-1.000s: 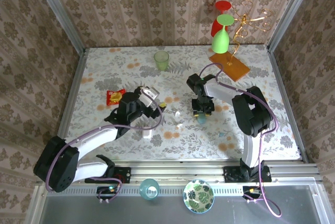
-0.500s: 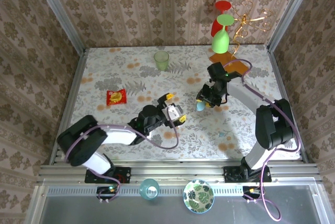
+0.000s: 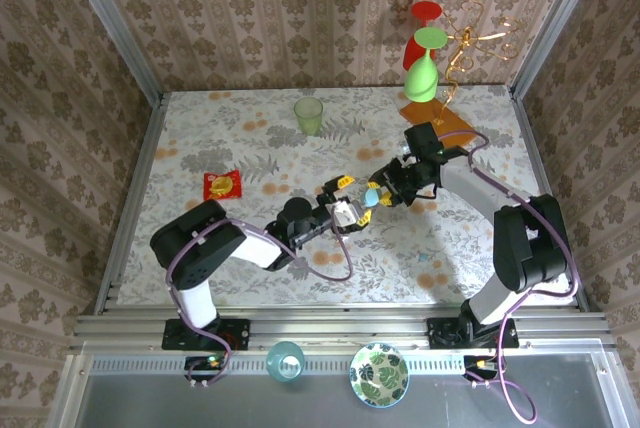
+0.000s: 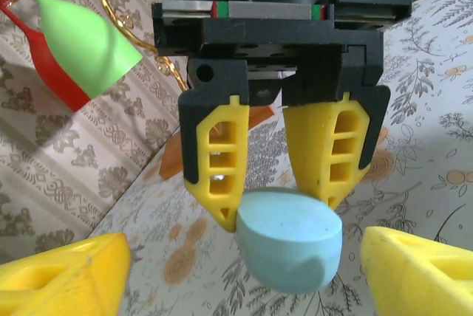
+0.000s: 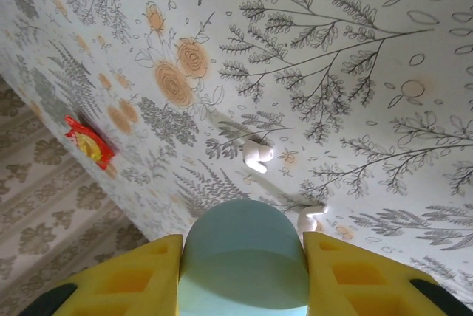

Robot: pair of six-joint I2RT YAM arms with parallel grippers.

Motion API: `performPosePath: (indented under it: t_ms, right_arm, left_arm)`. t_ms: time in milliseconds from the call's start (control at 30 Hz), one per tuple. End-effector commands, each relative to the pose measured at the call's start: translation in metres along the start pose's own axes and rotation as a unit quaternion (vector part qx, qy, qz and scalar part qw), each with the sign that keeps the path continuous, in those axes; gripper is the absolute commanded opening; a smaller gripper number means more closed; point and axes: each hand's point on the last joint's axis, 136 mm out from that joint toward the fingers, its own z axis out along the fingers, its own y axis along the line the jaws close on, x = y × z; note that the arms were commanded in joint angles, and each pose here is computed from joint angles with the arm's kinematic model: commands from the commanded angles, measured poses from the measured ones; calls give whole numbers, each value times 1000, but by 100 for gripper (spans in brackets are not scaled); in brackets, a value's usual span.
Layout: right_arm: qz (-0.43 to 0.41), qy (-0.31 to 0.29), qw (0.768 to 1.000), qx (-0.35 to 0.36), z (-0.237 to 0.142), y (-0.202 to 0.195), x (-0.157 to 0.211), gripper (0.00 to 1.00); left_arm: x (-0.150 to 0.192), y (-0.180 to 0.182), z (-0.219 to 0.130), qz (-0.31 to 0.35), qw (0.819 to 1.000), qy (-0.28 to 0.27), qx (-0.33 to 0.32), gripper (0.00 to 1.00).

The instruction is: Insert wireless bluetooth earbuds into charging case

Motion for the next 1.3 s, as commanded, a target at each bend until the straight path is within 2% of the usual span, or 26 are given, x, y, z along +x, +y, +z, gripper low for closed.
performPosePath:
  t_ms: [0, 200, 667, 1033, 1167, 1267]
  right_arm:
    - [24, 19, 999, -41, -9, 12, 10, 36]
    - [40, 39, 995, -78, -8, 18, 17, 36]
    - [43, 47, 993, -101, -13, 20, 23, 35]
    - [48, 51, 992, -102, -11, 20, 23, 36]
    - [48, 50, 992, -103, -11, 20, 23, 43]
    - [41, 42, 992, -111, -13, 24, 21, 57]
  left_arm:
    - [-14, 3, 5, -5, 999, -40, 12, 76]
    - [-8, 2, 6, -13, 999, -42, 29, 65]
    - [1, 0, 9, 4, 997, -50, 55, 55]
    - [0, -2, 10, 15, 997, -55, 61, 30]
    - [0, 0, 10, 10, 997, -53, 58, 26]
    - [1, 3, 9, 0, 997, -50, 52, 26]
